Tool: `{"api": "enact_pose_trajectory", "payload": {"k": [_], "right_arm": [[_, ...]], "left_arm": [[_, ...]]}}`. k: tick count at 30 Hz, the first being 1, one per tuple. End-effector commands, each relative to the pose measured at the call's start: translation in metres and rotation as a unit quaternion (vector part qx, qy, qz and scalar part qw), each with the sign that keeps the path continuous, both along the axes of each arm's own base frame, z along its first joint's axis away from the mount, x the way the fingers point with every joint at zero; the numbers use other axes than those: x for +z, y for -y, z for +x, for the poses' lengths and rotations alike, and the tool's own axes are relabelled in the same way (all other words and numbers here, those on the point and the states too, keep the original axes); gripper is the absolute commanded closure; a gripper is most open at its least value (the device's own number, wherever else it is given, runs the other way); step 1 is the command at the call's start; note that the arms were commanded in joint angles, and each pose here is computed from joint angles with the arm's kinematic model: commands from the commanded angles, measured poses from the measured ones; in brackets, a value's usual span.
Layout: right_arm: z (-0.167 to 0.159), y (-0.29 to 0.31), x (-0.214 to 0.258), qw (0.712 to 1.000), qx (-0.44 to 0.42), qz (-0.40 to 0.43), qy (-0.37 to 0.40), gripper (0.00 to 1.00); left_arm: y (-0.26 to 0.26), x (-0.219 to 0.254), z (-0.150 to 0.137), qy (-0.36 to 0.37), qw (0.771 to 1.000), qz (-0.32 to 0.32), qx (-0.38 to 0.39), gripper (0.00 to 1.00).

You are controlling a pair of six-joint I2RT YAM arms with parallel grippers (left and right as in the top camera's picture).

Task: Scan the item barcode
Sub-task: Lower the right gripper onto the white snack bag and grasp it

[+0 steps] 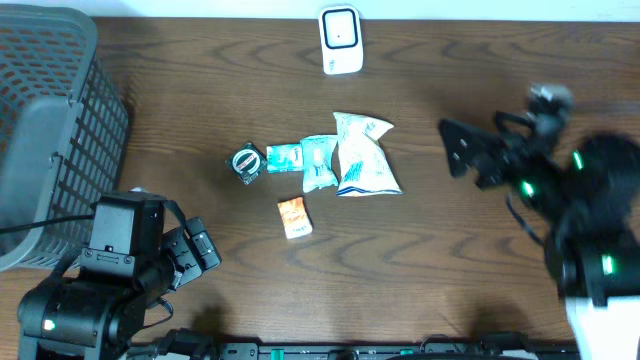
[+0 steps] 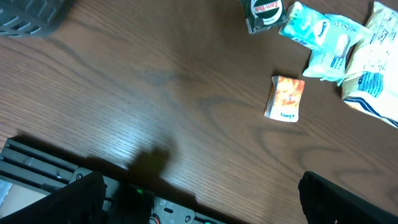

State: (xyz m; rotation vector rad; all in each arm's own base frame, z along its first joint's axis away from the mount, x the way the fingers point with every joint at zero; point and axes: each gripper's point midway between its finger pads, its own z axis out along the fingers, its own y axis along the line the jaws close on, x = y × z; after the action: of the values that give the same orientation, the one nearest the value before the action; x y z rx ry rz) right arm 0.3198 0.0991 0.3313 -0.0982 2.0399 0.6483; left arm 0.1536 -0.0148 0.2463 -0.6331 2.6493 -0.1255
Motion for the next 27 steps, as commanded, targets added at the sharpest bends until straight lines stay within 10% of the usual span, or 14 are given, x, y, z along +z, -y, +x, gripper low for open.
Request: {"api": "enact_pose_trajectory", "payload": {"k": [1,20,27], "right_arm": [[0.011,-0.03,0.006,0.996,0.071,-0.049,-0.006,0.01],[0.018,-0.1,-0.115,0.948,0.134,-0.191,-0.218,0.01],[0.032,-0.108,-0.135,0.945,0.136,-0.191,-0.227,0.86]], "left_arm": [[-0.001,0.0,-0.001,-0.001,1.0,0.002,0.003,0.02],[-0.001,0.0,-0.001,-0.001,1.0,0.002,0.003,0.03],[-0.001,0.0,-0.001,-0.001,1.0,0.002,0.003,0.02]]}}
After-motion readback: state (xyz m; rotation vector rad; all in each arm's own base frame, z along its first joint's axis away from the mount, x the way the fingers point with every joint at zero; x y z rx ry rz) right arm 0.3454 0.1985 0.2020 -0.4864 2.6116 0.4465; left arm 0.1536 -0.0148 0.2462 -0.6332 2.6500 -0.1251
